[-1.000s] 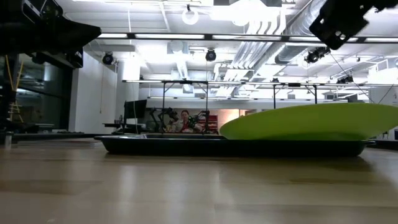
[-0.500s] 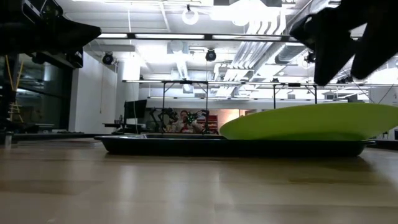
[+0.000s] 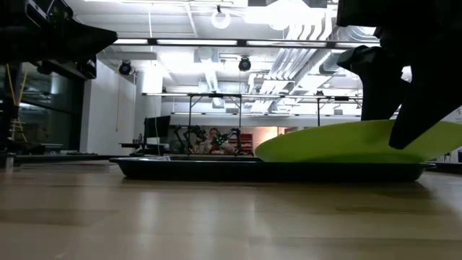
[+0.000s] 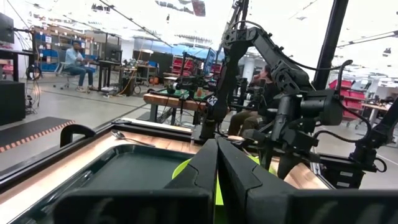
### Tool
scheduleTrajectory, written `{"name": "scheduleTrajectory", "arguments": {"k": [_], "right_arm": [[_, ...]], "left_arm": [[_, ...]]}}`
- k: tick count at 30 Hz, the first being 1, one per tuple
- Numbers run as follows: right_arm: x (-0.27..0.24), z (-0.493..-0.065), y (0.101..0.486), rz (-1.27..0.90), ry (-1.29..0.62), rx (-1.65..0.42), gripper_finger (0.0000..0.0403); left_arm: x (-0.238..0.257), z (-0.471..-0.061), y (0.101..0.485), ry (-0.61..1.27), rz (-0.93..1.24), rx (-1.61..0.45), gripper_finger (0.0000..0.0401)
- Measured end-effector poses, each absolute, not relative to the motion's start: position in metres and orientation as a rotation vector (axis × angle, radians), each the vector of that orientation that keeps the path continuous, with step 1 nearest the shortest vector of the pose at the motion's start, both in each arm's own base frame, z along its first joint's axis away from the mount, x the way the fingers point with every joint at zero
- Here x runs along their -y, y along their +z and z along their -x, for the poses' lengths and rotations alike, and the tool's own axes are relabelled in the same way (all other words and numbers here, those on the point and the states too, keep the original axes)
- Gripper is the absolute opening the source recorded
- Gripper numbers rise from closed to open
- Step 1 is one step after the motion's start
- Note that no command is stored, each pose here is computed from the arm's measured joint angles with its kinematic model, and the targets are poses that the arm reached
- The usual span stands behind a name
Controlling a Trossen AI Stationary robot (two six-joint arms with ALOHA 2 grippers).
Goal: Pick and place plate/cup/fork/spoon on tray
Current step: Put the green plate on the black serving tray
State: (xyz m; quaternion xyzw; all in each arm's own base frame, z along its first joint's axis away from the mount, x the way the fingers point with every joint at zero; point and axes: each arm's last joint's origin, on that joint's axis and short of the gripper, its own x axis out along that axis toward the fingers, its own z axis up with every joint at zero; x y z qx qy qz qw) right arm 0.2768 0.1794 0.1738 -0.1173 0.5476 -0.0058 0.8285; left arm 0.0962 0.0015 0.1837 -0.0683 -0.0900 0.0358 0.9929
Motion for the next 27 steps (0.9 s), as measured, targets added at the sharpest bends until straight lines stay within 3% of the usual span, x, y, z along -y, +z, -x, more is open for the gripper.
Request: {"name": "scheduleTrajectory", "arguments": {"k": [4,9,20,27], "right_arm": [[-0.178,-0.275,0.173,0.243,-0.031,-1.182,0.0116],[-0.175,-0.274,0.174,0.270,-0.062,-1.184,0.0016],[-0.183,-0.300,0.221,0.474,-0.090,-0.978,0.0003],[-0.152,-0.317,0.218,0.560,-0.240,-0.936,0.0001]], "left_arm": [[-0.001,-0.096,0.184,0.072,0.137,0.181,0.0003],[-0.001,-0.096,0.184,0.072,0.137,0.180,0.0003],[-0.001,-0.096,0.184,0.072,0.137,0.181,0.0003],[-0.001,-0.096,0.184,0.072,0.137,0.181,0.0003]]}}
